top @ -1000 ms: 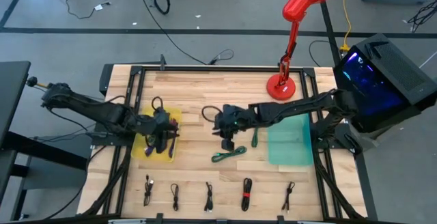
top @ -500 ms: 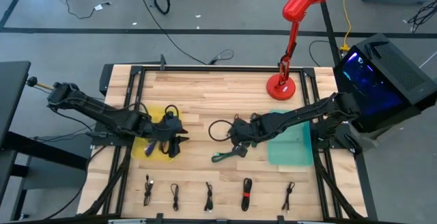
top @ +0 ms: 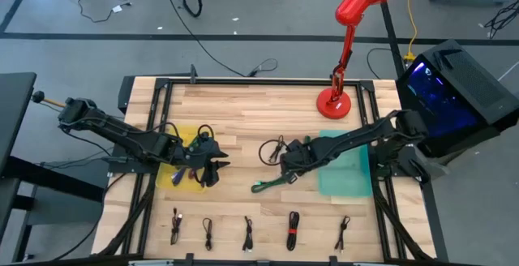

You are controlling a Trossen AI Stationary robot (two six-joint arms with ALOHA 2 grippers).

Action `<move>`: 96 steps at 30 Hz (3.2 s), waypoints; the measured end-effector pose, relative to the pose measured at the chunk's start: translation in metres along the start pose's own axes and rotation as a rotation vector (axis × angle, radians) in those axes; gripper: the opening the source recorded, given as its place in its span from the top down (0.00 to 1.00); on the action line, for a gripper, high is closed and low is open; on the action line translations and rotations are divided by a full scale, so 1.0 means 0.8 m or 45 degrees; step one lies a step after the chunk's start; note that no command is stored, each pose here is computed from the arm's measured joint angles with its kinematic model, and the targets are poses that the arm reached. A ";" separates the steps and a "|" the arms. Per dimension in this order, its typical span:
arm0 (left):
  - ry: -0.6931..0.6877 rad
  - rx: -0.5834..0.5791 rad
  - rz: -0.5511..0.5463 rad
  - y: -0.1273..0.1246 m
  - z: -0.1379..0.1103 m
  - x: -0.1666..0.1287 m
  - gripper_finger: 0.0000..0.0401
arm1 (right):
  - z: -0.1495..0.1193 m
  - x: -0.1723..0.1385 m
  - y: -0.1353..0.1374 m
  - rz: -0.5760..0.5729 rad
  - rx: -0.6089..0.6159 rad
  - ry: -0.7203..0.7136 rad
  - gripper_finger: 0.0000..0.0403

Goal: Pick & Place USB Port
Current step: Put the black and green charger cable into the yellow bin

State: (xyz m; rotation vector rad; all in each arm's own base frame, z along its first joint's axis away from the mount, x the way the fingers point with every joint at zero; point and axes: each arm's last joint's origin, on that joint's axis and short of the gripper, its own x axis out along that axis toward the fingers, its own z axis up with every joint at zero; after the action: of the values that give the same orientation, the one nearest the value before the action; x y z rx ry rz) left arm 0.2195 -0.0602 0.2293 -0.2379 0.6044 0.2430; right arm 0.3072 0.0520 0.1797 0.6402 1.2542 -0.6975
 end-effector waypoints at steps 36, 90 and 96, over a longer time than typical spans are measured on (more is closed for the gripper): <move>-0.004 0.054 0.009 0.000 0.000 0.000 0.67 | -0.004 0.050 -0.031 0.070 0.057 0.099 0.67; -1.073 0.091 -0.204 0.025 0.116 -0.025 0.67 | 0.035 -0.179 -0.032 0.692 -0.615 -1.419 1.00; -1.141 0.055 -0.363 0.034 0.126 -0.025 0.67 | 0.037 -0.173 -0.018 0.768 -0.634 -1.534 1.00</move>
State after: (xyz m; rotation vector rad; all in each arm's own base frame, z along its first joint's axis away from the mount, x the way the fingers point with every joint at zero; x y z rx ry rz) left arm 0.2487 -0.0082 0.3172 -0.1480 -0.3131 0.0424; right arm 0.2914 0.0362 0.3206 0.0768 0.0538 -0.1429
